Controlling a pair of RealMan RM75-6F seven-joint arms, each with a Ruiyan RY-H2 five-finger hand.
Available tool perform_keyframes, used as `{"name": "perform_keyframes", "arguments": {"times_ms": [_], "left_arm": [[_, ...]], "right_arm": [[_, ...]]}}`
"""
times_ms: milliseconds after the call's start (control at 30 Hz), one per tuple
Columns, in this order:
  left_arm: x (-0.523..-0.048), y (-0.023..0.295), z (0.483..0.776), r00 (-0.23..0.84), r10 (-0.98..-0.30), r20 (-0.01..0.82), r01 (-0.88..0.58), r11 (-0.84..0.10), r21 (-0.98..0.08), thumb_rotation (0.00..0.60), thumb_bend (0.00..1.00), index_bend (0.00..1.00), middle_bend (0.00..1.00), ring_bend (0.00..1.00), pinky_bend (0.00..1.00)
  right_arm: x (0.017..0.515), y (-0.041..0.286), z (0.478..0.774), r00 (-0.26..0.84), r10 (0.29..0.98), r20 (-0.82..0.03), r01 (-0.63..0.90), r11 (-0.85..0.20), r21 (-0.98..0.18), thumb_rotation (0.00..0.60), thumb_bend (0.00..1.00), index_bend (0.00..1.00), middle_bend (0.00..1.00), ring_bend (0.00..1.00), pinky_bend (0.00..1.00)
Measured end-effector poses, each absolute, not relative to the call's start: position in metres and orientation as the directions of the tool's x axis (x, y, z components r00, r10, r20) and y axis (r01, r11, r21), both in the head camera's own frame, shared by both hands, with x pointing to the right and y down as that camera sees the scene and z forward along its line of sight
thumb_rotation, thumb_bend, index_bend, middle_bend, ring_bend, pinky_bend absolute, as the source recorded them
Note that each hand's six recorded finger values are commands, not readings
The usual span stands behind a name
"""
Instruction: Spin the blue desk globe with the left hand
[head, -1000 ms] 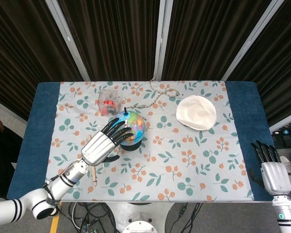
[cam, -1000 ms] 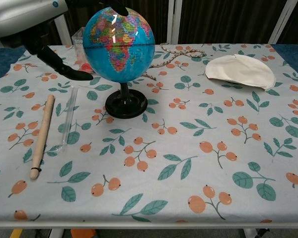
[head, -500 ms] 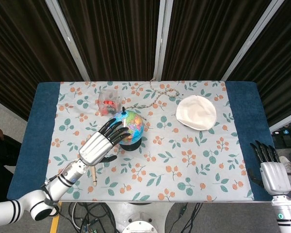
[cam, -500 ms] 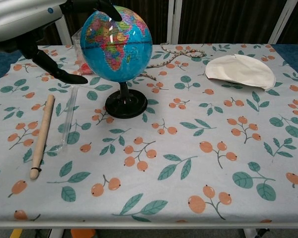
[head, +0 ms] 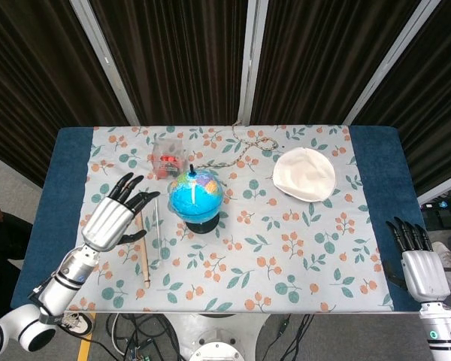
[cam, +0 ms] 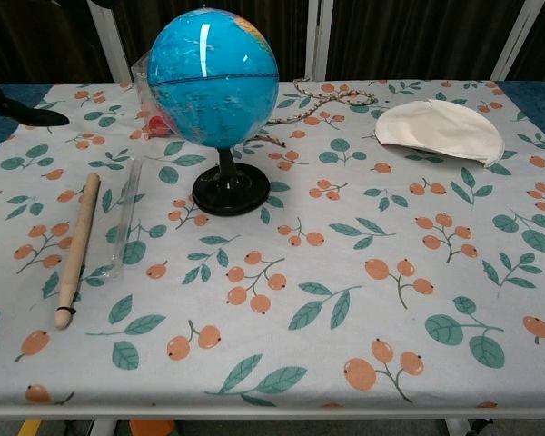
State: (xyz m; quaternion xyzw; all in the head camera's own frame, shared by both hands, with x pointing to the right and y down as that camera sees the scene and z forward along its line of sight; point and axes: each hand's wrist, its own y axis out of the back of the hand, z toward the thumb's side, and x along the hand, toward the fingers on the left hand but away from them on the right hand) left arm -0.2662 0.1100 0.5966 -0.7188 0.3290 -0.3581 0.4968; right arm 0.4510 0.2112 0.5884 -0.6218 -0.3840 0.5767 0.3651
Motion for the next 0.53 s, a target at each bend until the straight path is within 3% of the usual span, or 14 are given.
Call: {"name": "perform_keyframes", "arguments": {"times_ms": [200,333,533], "left_arm": [[-0.304,0.121,0.591,0.442,-0.876,0.191,-0.11,-0.265,-0.958,0.6,0.12,0.19,0.24,0.04,0.04],[-0.345,0.144,0.594,0.35,-0.901,0.257,-0.082,-0.303,-0.95,0.6,0.12,0.2,0.19,0.04,0.04],[-0.405,0.177,0.584,0.229,-0.93,0.286,-0.026,-0.3,-0.954,0.6,0.12,0.22,0.18,0.04,0.04]], "right_arm": [[0.451,0.211,0.587,0.039,0.899,-0.436,0.058,-0.438,-0.897,0.6,0.33,0.0,0.0,0.0,0.0],[0.447,0.209,0.584,0.046,0.903,-0.427,0.056,-0.429,-0.902,0.6,0.33,0.0,0.0,0.0,0.0],[0.436,0.208,0.585,0.065,0.903,-0.425,0.049,-0.428,-0.902,0.6,0.33,0.0,0.0,0.0,0.0]]}}
